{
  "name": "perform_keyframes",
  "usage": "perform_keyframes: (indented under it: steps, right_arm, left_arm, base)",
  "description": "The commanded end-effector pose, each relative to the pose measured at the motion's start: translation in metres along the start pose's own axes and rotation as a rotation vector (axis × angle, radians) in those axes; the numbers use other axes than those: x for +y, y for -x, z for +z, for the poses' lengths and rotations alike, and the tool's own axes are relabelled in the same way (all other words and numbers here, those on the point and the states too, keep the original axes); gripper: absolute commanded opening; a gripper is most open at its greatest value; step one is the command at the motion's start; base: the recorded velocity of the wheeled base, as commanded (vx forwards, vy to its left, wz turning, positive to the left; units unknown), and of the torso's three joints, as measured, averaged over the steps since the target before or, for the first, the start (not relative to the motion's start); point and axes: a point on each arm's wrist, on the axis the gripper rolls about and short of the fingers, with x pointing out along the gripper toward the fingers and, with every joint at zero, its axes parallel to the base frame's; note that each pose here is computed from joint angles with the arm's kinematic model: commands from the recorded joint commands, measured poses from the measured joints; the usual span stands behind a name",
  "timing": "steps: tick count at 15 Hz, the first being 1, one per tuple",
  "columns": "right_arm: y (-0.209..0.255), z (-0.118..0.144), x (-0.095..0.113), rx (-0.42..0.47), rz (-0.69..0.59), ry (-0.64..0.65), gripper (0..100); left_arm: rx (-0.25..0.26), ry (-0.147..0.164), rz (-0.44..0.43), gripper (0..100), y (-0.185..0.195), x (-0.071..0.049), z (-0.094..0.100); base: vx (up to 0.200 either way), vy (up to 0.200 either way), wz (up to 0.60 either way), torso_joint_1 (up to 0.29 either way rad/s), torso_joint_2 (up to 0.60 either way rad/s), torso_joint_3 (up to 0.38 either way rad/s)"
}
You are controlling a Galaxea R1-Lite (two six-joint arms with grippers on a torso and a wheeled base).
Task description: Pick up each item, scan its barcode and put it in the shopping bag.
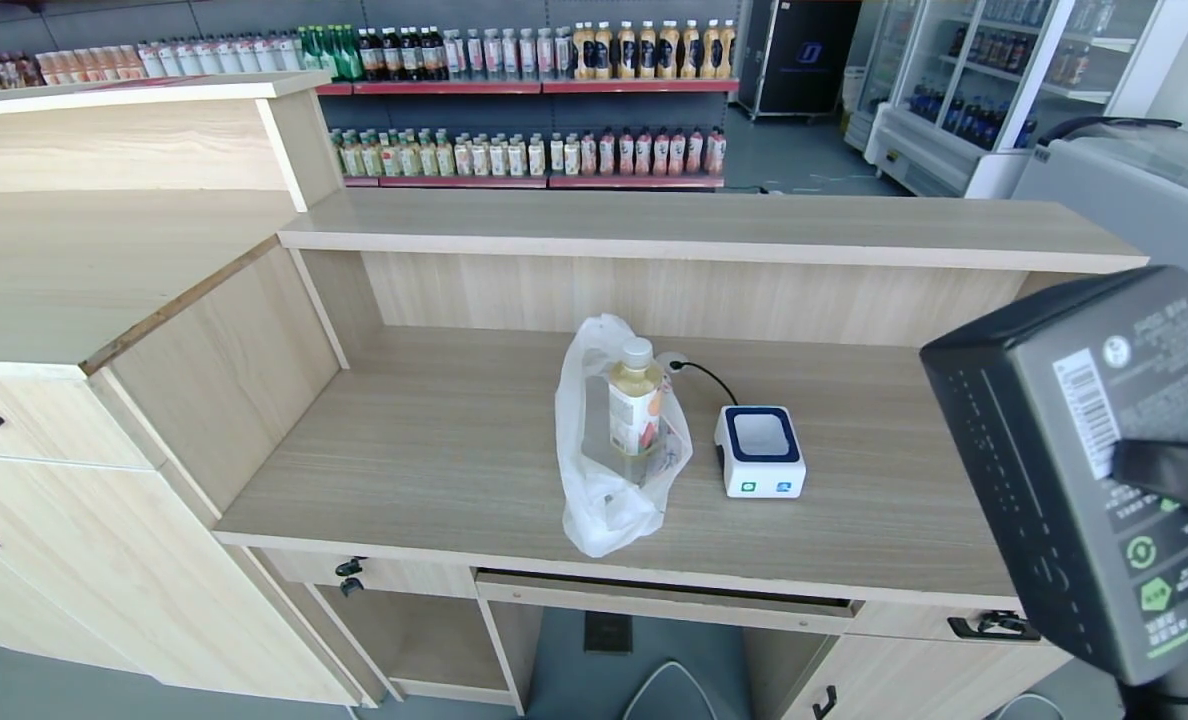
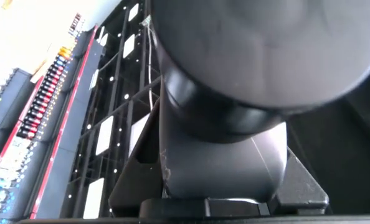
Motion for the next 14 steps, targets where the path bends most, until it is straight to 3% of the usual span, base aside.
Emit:
perform_keyframes:
  steps: [1, 7, 14]
  right_arm:
    - [0.001, 0.001, -0.006, -0.001, -0.015, 0.013, 0]
    - [-0.003, 0.007, -0.009, -0.042, -0.038, -0.027, 0]
    - [0.008, 0.007, -0.026, -0.053, -0.028, -0.023, 0]
  left_arm:
    - [0.001, 0.0, 0.0, 100, 0.0, 0.0, 0.0]
    - [0.001, 0.0, 0.0, 100, 0.0, 0.0, 0.0]
    - [0.001, 0.0, 0.0, 100, 0.0, 0.0, 0.0]
  base:
    - [0.0, 0.0, 0.0, 0.0, 0.0, 0.0]
    - [0.0, 0.0, 0.0, 0.0, 0.0, 0.0]
    - [0.0, 0.0, 0.0, 0.0, 0.0, 0.0]
